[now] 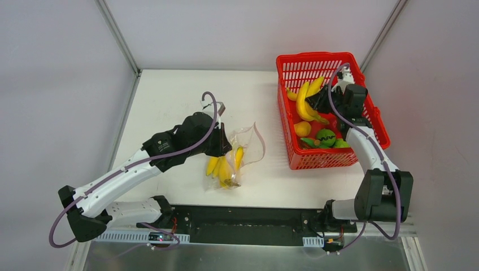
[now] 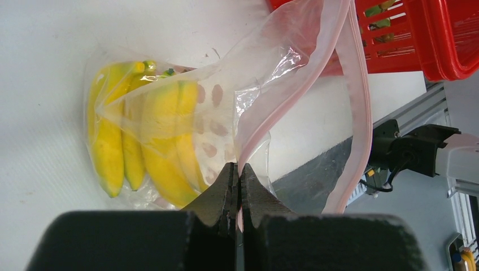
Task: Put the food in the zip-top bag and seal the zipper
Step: Pick up the fake fruit from the bin.
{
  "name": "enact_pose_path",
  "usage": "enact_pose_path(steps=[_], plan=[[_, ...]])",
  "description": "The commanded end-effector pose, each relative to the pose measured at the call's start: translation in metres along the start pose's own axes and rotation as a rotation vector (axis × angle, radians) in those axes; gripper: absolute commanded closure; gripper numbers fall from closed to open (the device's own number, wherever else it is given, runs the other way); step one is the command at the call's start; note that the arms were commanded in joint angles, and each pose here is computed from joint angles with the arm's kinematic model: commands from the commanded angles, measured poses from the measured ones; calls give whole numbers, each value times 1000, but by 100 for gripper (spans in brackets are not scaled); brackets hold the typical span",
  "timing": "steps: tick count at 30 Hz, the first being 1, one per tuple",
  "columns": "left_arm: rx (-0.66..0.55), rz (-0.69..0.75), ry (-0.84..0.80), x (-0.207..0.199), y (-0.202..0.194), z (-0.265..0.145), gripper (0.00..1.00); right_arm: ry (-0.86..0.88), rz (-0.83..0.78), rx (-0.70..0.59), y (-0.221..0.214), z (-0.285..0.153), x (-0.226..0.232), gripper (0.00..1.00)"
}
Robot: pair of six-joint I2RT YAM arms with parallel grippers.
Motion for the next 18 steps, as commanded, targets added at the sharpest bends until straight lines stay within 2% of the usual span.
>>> enact_pose_path(steps=[1,9,13,18], plan=[[-42,-29,-10,2,3,-7,100,34,42,-169,27,-18,16,88],[-52,-47,-35,-2,5,-8,100,93,196,-278,24,-46,35,89],[-73,-54,-52,-3,6,-9,100,212,285,-352,21,-63,51,89],[-59,-56,-60,-3,5,-10,100,220,274,-407,31,-82,62,89]])
Point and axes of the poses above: each gripper's point midway between its finger pads, its own z axis out along the fingers, its own x axis along the line the jaws close on, y = z × x, the point moved 7 cm from there along -z, back along the fingers, and after that the axes turned 1 degree about z, right-handed, at the moved point
